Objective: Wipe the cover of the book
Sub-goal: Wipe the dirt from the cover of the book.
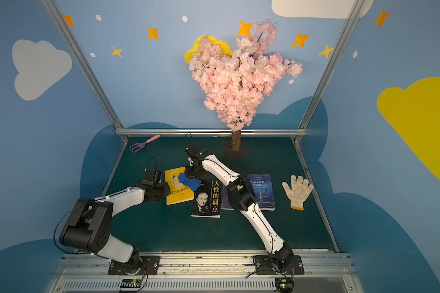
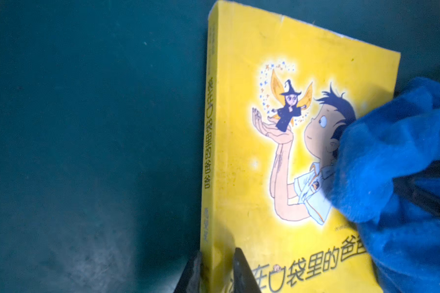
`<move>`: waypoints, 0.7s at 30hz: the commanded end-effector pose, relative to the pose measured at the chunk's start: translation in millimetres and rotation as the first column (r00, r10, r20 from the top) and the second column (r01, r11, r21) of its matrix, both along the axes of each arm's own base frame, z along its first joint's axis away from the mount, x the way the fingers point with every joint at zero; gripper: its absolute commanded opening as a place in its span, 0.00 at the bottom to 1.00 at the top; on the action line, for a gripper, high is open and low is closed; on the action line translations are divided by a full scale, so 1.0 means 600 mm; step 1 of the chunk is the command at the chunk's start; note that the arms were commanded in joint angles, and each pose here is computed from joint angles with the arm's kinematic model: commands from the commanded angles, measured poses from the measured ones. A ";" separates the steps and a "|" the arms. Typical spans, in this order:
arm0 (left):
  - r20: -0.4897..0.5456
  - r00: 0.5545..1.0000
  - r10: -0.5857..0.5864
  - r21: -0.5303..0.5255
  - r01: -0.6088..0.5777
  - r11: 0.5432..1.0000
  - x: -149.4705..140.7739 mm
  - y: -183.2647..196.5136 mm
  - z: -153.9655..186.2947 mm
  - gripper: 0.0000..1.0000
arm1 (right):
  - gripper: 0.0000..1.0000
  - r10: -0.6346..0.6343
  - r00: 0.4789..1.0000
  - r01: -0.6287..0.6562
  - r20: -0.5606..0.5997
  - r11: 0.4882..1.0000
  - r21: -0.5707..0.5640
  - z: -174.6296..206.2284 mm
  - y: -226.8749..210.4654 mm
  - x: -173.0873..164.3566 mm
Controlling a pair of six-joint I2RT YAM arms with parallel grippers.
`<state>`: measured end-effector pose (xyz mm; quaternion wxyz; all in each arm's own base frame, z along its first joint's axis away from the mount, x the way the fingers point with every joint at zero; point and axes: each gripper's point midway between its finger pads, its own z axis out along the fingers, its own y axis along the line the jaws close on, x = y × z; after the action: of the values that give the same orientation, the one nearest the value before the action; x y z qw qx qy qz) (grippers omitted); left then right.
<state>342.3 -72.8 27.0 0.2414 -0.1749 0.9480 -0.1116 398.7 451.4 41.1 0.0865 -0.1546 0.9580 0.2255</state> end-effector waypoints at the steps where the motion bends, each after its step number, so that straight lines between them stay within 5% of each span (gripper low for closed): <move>1: -0.083 0.995 -0.060 -0.047 0.056 0.997 -0.029 -0.023 -0.025 0.22 | 0.00 -0.013 1.000 0.012 -0.025 1.000 -0.021 -0.068 0.009 -0.001; 14: -0.091 0.994 -0.069 -0.067 0.063 0.996 -0.026 -0.030 -0.031 0.21 | 0.00 0.073 0.996 -0.082 -0.043 0.965 -0.248 -0.064 -0.048 -0.166; 21: -0.091 0.994 -0.067 -0.064 0.061 0.996 -0.026 -0.028 -0.031 0.21 | 0.00 0.059 0.998 -0.057 0.000 0.954 -0.293 -0.036 -0.055 -0.159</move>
<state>342.5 -72.8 25.9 0.2373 -0.1762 0.9483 -0.1154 334.2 438.9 41.7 0.1240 -0.1925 0.9643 0.1332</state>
